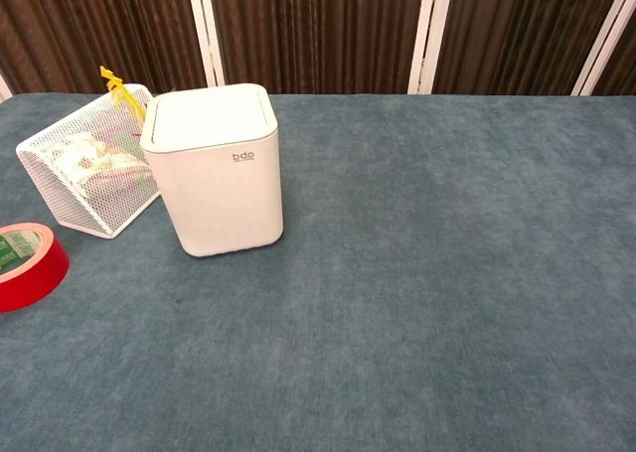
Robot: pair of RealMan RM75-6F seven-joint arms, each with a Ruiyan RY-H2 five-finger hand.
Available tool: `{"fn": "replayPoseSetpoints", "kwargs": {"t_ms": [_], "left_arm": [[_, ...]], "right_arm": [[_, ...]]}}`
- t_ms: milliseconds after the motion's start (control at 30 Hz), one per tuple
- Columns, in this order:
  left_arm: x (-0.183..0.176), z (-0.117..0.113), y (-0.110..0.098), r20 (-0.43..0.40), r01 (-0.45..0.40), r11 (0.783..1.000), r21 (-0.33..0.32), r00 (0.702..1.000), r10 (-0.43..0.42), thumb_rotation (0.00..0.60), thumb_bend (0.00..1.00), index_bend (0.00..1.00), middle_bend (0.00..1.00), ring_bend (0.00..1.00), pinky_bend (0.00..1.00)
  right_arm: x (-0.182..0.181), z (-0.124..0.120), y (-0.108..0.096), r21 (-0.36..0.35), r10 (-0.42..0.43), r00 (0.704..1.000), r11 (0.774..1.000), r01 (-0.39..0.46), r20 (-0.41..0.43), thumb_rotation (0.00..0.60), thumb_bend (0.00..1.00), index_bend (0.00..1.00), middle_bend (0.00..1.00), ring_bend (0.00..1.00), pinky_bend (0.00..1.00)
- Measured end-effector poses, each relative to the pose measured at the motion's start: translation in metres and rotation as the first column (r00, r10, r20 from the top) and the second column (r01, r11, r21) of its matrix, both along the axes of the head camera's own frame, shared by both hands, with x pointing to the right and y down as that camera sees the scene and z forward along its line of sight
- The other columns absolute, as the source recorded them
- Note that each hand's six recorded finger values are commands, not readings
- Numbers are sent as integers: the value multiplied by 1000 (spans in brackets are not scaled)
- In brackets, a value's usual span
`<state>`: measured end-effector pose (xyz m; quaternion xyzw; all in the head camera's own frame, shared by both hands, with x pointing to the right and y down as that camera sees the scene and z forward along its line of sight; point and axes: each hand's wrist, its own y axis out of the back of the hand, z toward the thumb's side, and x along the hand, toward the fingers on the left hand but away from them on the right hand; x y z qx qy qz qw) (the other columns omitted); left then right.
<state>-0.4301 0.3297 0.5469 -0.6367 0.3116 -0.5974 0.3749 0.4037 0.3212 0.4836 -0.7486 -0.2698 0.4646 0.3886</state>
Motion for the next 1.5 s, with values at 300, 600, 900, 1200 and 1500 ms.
{"fn": "replayPoseSetpoints", "kwargs": {"t_ms": [300, 600, 900, 1200, 1500], "left_arm": [[12, 3, -7, -75, -25, 1000, 11, 997, 26, 600, 436, 0, 139, 186, 478], [79, 9, -62, -360, -62, 997, 38, 930, 71, 600, 451, 0, 995, 987, 1000], [147, 27, -109, -448, -43, 993, -111, 894, -11, 600, 450, 0, 1000, 1000, 1000], [192, 44, -140, -404, -4, 965, -263, 909, -106, 600, 450, 0, 1000, 1000, 1000], [240, 52, -160, -360, -11, 939, -343, 925, -121, 600, 451, 0, 1000, 1000, 1000]], "right_arm": [[0, 2, 0, -1, 6, 1000, 1000, -6, -7, 600, 312, 0, 0, 0, 0], [-4, 7, 2, -13, -10, 1000, 1000, 10, -21, 600, 311, 0, 0, 0, 0], [-1, 4, -1, -13, 0, 1000, 1000, 0, -8, 600, 311, 0, 0, 0, 0], [2, -1, -4, -12, 9, 1000, 1000, -9, 10, 600, 311, 0, 0, 0, 0], [4, -3, -5, -19, 10, 1000, 1000, -10, 20, 600, 312, 0, 0, 0, 0]]}}
